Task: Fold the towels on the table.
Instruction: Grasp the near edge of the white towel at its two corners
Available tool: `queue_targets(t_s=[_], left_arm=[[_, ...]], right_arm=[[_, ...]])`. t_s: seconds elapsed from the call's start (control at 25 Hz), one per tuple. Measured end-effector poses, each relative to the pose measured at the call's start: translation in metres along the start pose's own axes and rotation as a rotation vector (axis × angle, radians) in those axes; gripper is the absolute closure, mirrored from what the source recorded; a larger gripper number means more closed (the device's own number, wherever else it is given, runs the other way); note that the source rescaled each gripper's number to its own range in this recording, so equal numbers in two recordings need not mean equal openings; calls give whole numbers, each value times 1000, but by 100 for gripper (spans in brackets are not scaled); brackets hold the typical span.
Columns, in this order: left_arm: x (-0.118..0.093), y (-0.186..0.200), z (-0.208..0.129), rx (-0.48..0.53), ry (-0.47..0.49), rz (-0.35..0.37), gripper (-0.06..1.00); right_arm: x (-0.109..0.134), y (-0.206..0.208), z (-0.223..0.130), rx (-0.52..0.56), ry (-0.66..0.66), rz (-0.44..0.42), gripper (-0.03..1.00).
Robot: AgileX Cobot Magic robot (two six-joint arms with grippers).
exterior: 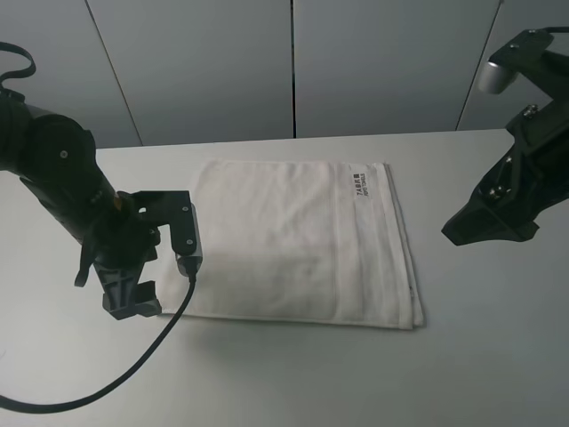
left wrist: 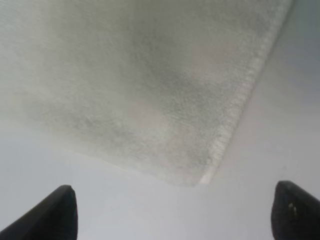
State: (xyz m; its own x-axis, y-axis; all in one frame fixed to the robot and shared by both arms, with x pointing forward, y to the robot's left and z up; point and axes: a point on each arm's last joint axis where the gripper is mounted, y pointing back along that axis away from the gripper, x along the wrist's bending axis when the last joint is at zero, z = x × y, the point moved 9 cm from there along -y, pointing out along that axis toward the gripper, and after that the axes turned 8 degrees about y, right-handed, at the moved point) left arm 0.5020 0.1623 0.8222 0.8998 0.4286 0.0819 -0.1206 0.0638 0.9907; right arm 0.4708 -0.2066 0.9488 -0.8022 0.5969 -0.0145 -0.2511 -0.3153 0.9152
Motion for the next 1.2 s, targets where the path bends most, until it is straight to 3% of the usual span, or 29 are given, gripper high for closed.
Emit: queue_targets(t_s=[0.36,0.72,0.88,1.2], left_arm=[[-20,-20,3,70,-113,-34,-6],[-24,-41,-1,110,-129,-55,-6],[-24,-43,-1,111,-131,-53,-5],[-22,-46,2,108,-130,-44,-5]], right_arm=[[-3,-19,-3,44,-3,47,-3],[-3,-37,-3,61,17,98,-3],[1,-44,-9,70,86,123,-3],[26,-66,-23,76,383,164,-3]])
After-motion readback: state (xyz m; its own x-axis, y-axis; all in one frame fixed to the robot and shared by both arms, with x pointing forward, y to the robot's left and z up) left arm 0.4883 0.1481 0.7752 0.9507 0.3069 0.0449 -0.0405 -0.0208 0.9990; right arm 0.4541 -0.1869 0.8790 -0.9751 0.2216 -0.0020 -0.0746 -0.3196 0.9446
